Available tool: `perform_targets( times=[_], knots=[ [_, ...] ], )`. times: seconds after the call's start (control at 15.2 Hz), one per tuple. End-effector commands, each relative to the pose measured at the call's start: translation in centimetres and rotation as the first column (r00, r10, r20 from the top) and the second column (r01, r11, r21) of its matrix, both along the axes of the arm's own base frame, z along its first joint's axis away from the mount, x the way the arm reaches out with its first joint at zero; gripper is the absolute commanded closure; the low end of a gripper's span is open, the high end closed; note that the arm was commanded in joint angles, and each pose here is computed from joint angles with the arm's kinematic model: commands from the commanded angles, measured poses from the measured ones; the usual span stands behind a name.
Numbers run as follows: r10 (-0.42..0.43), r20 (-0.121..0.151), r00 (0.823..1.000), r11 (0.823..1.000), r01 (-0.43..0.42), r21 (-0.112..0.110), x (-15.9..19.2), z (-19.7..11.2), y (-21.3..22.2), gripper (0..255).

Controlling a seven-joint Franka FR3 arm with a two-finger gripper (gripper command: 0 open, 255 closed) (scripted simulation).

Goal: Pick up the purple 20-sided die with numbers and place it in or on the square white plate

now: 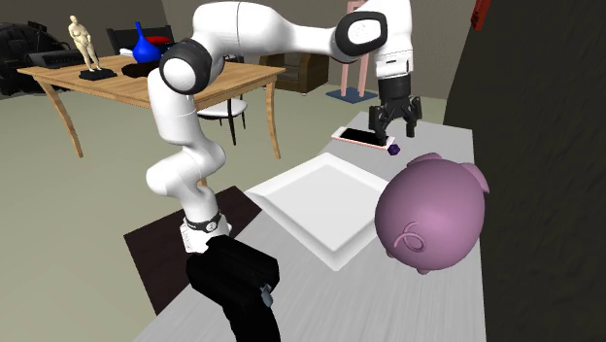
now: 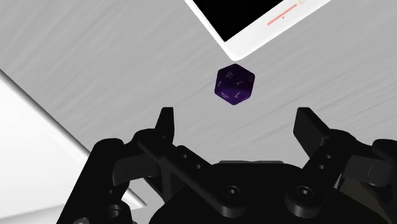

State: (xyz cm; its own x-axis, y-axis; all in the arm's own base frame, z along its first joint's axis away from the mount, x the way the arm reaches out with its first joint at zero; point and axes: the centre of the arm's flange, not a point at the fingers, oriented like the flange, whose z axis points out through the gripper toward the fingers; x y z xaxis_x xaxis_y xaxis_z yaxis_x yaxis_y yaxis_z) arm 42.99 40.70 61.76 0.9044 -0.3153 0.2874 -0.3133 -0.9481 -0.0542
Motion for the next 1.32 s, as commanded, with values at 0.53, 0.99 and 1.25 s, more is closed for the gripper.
perform_targets(
  times=[0.53, 0.99, 1.25],
  knots=[
    [-0.001, 0.002, 1.0, 1.0, 0.001, 0.0, 0.46, -1.36, -0.1, 0],
    [-0.001, 0.002, 1.0, 1.0, 0.001, 0.0, 0.47, -1.37, -0.09, 255],
    [-0.001, 0.002, 1.0, 1.0, 0.001, 0.0, 0.47, -1.37, -0.09, 0]
  ],
)
